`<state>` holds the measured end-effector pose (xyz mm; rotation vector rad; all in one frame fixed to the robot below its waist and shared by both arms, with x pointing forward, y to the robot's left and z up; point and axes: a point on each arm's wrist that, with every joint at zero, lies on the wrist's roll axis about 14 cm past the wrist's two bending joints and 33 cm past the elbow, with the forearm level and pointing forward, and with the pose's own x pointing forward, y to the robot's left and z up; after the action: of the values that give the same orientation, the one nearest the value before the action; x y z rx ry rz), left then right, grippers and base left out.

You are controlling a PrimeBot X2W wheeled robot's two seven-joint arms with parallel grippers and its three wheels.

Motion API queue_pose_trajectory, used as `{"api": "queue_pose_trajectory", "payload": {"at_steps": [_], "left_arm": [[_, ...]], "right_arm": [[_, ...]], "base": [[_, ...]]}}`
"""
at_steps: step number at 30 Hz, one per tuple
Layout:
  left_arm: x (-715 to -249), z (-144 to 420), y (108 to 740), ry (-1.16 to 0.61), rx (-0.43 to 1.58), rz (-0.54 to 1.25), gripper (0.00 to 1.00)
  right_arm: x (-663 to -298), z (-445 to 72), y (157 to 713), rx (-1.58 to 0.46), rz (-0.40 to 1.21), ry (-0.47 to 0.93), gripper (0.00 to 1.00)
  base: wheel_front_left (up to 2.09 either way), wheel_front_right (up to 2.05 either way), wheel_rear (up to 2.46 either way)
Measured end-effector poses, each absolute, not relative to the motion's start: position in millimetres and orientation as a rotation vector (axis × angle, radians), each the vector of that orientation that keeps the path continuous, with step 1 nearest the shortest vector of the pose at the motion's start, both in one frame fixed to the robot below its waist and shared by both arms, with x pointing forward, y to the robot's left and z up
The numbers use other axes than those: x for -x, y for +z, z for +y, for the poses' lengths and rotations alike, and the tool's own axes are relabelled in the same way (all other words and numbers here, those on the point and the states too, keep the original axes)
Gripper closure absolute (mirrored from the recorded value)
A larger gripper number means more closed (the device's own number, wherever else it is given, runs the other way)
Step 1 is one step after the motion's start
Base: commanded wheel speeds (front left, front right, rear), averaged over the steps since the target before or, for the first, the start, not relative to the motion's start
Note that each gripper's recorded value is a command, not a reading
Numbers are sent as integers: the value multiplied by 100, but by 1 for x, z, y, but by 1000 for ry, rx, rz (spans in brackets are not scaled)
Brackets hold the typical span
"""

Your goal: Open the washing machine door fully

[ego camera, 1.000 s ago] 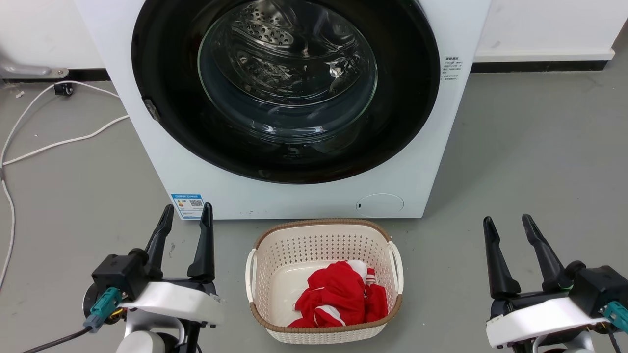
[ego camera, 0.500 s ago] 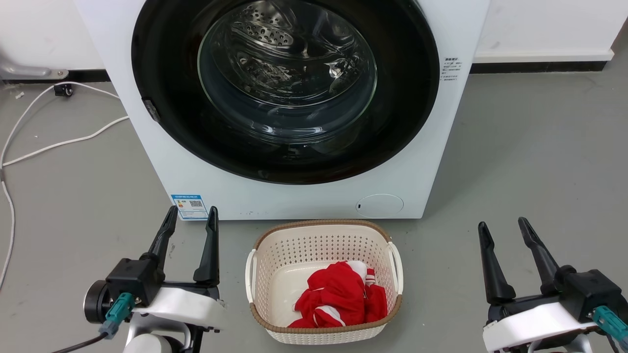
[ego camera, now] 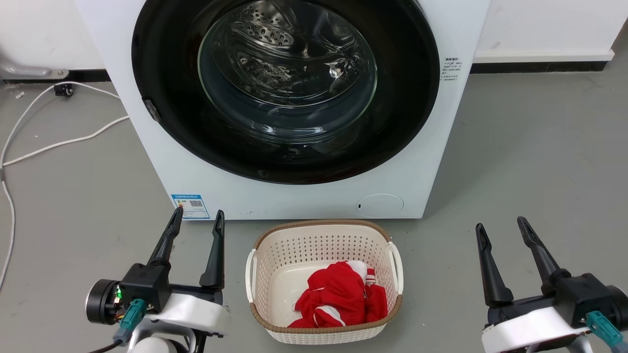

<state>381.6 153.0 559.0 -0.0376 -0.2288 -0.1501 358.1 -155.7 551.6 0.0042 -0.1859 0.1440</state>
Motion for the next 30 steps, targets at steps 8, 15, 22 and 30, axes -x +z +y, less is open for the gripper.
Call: {"api": "queue_pose_trajectory", "payload": {"at_steps": [8, 15, 22, 30], "left_arm": [[-380, 152, 560, -151, -5, -240, 0], [-380, 154, 559, -142, 1, -238, 0], [-380, 154, 558, -141, 9, -236, 0], [-381, 154, 557, -138, 13, -232, 0]], "right_arm": [[-357, -154, 553, 35, -199, 150, 0], [-357, -155, 555, 30, -204, 148, 0], [-357, -155, 553, 24, -200, 148, 0], [-357, -156, 551, -63, -199, 141, 100]], "base": [[0, 0, 0], [0, 0, 0], [0, 0, 0], [0, 0, 0]]}}
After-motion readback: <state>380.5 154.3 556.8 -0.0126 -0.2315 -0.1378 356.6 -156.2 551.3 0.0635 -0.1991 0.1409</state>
